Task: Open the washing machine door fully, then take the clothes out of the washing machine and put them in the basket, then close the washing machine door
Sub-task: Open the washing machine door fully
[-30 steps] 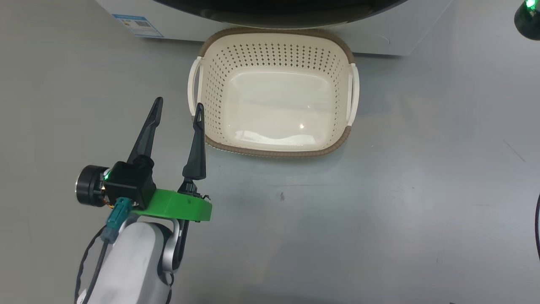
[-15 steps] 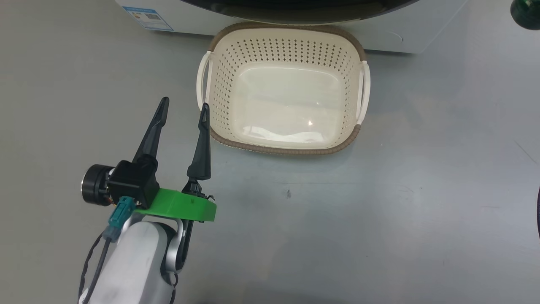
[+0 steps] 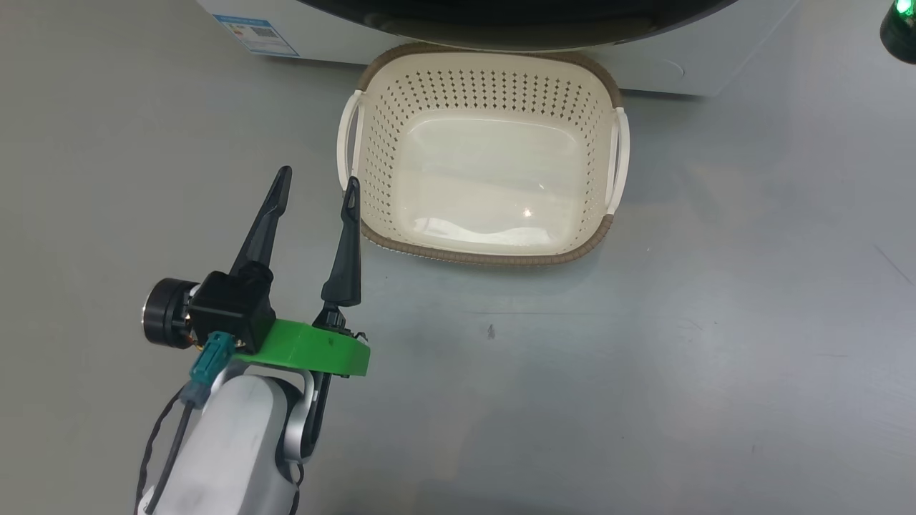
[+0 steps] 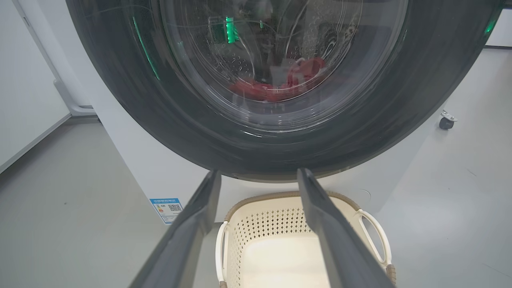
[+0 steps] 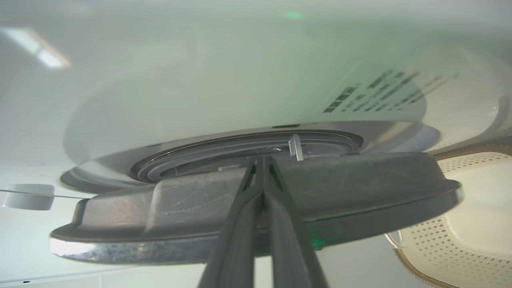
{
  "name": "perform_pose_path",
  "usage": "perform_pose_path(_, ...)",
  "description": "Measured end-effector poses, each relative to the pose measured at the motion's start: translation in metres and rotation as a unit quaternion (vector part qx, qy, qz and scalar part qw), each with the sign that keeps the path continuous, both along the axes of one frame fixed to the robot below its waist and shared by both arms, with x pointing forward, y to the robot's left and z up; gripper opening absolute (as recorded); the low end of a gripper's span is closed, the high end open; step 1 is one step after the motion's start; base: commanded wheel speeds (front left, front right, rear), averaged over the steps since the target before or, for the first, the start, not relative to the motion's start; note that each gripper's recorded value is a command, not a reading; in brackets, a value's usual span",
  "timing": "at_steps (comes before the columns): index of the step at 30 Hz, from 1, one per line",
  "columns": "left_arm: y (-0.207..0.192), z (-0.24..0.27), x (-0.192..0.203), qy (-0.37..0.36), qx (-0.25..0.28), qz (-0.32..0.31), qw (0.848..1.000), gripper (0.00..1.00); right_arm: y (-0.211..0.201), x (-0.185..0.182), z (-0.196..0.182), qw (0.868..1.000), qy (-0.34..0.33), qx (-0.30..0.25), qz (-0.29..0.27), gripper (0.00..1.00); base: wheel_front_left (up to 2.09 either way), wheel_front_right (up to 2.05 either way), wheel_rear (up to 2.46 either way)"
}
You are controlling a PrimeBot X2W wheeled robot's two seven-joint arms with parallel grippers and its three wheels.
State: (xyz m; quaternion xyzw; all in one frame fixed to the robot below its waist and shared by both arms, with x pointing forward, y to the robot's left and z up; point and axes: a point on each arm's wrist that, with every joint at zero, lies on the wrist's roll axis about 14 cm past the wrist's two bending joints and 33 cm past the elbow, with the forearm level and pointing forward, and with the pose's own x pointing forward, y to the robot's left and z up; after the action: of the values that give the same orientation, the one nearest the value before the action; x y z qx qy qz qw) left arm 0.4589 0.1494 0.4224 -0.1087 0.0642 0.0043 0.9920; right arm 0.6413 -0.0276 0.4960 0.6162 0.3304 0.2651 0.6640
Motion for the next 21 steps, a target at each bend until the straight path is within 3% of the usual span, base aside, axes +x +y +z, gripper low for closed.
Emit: perform_pose_path(21,-0.003,0.009,-0.001,-0.008,0.005,-0.002,1.000,1.00,0.004,-0.032,0.002,0.997,0.005,-0.016,0.074,0.00,0.00,0.00,0.00)
